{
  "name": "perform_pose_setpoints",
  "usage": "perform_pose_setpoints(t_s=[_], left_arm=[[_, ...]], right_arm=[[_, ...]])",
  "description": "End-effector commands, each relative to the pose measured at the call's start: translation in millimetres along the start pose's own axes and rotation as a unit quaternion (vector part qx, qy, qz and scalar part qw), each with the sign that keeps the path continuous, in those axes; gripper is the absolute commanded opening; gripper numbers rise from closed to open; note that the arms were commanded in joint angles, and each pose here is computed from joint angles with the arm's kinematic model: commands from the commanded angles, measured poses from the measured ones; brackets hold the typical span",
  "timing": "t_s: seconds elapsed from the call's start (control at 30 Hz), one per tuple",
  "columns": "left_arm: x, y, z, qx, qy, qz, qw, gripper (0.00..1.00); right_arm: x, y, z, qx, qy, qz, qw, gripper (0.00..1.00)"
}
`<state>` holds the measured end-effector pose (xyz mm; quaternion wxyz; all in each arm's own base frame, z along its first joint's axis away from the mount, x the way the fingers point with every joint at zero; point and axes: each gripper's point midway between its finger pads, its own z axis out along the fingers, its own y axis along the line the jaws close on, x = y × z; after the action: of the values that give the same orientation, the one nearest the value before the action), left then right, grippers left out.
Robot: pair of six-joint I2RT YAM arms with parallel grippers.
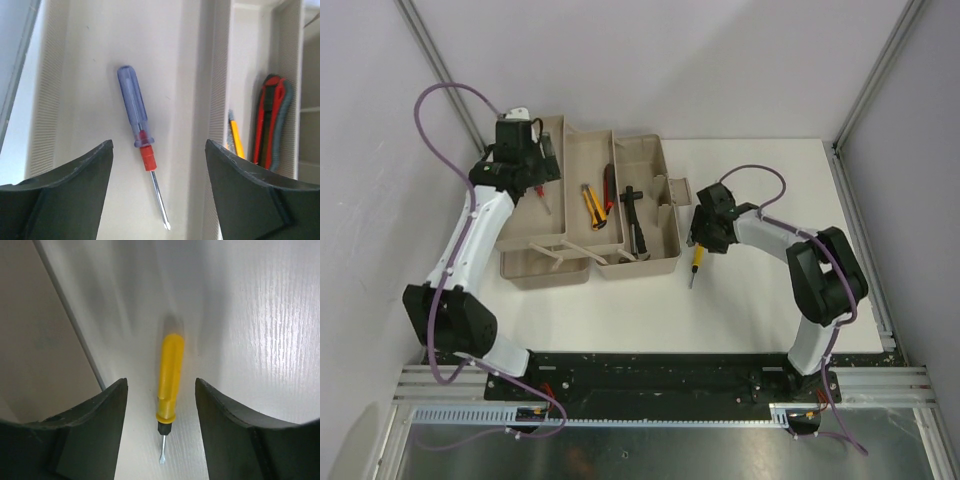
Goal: Pack the tool kit
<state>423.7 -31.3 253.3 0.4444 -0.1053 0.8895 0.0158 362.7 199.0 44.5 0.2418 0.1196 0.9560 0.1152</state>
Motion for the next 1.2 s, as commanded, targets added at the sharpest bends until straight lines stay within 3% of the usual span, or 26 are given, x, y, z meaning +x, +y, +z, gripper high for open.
perform_pose_setpoints(t_s=[0.0, 0.5, 0.77, 0.97, 1.17], left_arm=[[-56, 5, -56, 0.01, -0.096, -0.038, 0.995, 0.81], [-66, -1, -92, 0.054, -0.126, -0.04, 0.99, 0.99], [-65, -26, -102, 0.128, -0.118, -0.022, 0.985, 0.99], [-56, -64, -114, 0.236, -0.093, -0.004, 0.967, 0.99], [-35, -115, -137, 0.341, -0.079, 0.051, 0.935, 0.99]], right_arm=[[-13, 1, 6, 0.032, -0.022, -0.011, 0.999, 0.58], [3, -11, 25, 0.098, 0.003, -0.038, 0.994, 0.32], [-4, -6, 12, 0.084, -0.004, -0.037, 0.996, 0.03], [-34, 4, -24, 0.042, -0.039, -0.025, 0.998, 0.0], [-82, 23, -94, -0.06, -0.105, -0.008, 0.993, 0.0]])
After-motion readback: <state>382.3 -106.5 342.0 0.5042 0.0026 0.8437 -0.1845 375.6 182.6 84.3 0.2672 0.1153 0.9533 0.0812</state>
